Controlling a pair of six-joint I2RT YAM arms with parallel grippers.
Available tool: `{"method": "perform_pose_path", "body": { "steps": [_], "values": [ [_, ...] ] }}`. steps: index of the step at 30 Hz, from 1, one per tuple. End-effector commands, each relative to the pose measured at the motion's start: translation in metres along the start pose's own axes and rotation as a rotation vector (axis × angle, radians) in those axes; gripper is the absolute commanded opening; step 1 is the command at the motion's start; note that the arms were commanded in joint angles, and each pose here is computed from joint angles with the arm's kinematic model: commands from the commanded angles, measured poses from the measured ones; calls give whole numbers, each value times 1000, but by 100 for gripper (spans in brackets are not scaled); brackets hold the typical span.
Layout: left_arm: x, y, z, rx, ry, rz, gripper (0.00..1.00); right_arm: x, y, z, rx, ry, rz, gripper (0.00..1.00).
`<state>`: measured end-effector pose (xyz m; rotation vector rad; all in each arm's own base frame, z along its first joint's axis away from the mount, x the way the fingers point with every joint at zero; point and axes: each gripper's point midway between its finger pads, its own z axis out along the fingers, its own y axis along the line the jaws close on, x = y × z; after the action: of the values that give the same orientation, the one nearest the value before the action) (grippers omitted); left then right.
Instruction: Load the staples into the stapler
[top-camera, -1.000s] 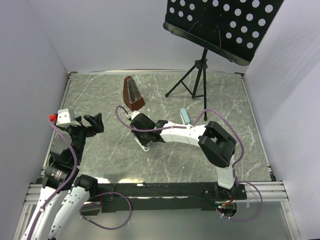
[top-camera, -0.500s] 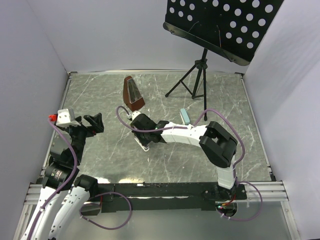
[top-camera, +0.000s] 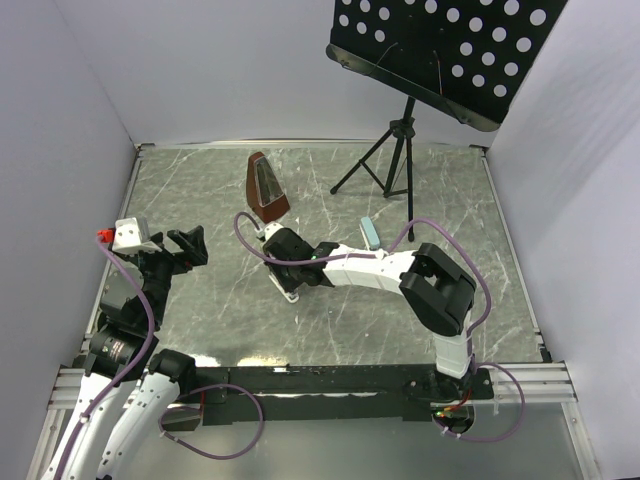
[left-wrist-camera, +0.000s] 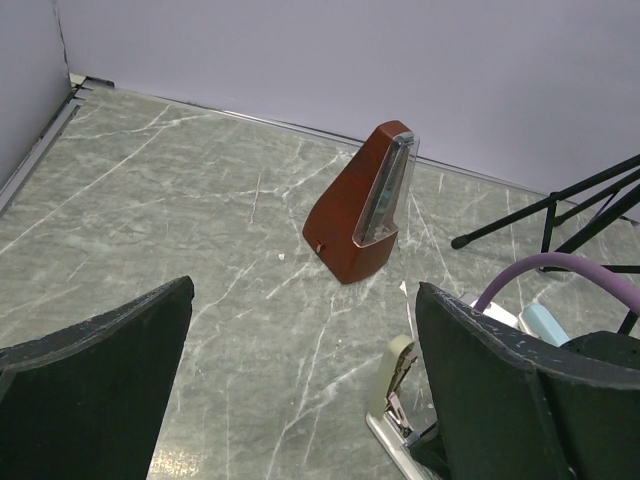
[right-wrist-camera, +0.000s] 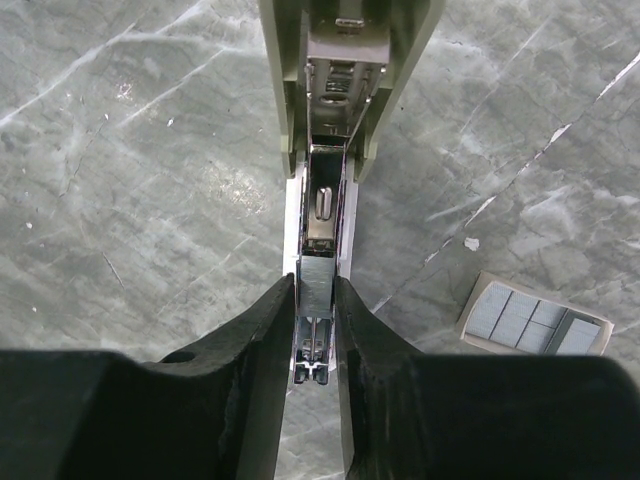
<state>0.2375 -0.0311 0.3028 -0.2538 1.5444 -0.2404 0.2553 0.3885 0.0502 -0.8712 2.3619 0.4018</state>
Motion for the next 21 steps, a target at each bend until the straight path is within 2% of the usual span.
{"method": "perform_pose_path", "body": {
  "steps": [1, 13, 21],
  "values": [
    [-11, -5, 0, 25, -43, -18, 97, -4, -1, -15, 0, -13, 8, 32],
    [-10, -6, 0, 26, -42, -16, 97, -13, -1, -24, -1, -40, 7, 36],
    [-10, -6, 0, 25, -40, -17, 97, -34, -9, -34, 23, -104, 2, 38]
  ]
}}
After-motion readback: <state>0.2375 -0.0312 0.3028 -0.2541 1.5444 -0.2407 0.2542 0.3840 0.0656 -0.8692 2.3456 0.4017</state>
